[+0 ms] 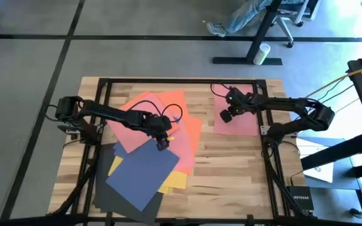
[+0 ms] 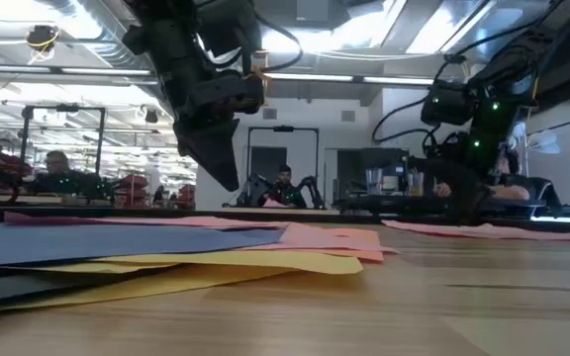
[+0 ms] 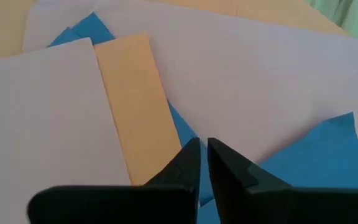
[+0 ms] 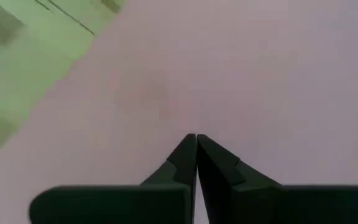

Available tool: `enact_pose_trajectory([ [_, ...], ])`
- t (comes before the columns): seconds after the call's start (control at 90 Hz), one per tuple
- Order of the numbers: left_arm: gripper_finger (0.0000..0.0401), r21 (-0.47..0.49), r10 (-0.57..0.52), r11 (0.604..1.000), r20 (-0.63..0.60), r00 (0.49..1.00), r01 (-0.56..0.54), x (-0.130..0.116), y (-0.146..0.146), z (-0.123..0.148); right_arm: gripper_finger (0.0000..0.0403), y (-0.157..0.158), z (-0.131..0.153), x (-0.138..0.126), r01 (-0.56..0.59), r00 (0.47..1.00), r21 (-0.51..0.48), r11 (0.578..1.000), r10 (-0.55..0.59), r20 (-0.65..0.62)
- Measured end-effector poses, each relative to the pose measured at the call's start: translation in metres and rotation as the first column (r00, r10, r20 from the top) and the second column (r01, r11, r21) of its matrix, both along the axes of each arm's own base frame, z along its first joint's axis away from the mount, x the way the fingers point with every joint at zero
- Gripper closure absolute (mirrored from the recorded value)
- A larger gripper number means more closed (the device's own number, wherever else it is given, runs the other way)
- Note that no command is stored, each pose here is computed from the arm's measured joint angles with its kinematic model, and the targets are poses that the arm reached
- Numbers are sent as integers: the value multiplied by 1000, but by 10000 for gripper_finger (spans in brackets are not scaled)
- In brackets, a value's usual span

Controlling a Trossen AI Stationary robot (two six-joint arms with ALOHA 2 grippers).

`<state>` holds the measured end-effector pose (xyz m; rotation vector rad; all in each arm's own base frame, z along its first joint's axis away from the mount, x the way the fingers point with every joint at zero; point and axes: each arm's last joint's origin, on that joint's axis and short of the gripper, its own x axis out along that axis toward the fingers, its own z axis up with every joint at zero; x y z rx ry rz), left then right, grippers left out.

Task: Organize paper
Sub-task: Stack the pink paper on top of the pink paper

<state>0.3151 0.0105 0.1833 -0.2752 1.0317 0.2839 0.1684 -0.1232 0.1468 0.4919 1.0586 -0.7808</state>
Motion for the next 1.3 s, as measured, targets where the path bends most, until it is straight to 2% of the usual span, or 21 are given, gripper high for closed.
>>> enact_pose_trajectory([
  [0.111, 355, 1, -6, 1000, -1, 1000, 6, 0, 0, 0, 403, 11, 16, 11, -124, 991, -60, 990, 126, 37],
  [0.222, 349, 8, -91, 996, -15, 996, 91, -1, -1, 0, 403, 25, 31, 24, -228, 967, -117, 967, 239, 87],
  [0.389, 381, 4, -101, 995, -124, 987, 103, -10, -5, -5, 403, 53, 42, 44, -378, 905, -185, 907, 404, 134],
  [0.489, 397, 49, -103, 992, -188, 977, 114, -15, -13, -7, 403, 70, 47, 54, -431, 862, -254, 866, 478, 167],
  [0.678, 400, 156, -127, 974, -226, 966, 164, -16, -34, 2, 403, 95, 59, 70, -491, 752, -355, 795, 593, 287],
  [0.767, 401, 170, -144, 966, -263, 954, 193, -18, -43, 8, 402, 104, 67, 76, -513, 673, -386, 766, 639, 372],
  [0.844, 401, 178, -132, 963, -339, 932, 201, -26, -51, 12, 399, 110, 71, 79, -514, 636, -410, 753, 656, 407],
  [0.9, 401, 174, -123, 962, -408, 905, 210, -34, -57, 14, 396, 111, 72, 80, -511, 630, -418, 751, 658, 413],
  [1.011, 401, 173, -62, 969, -521, 852, 176, -50, -65, 15, 393, 112, 71, 80, -480, 660, -437, 761, 641, 391],
  [1.122, 400, 175, 26, 981, -557, 830, 87, -59, -70, 13, 393, 111, 71, 81, -478, 666, -437, 762, 639, 386],
  [1.3, 371, 128, 39, 991, -576, 816, 43, -67, -78, 4, 393, 111, 71, 81, -477, 665, -439, 762, 639, 387],
])
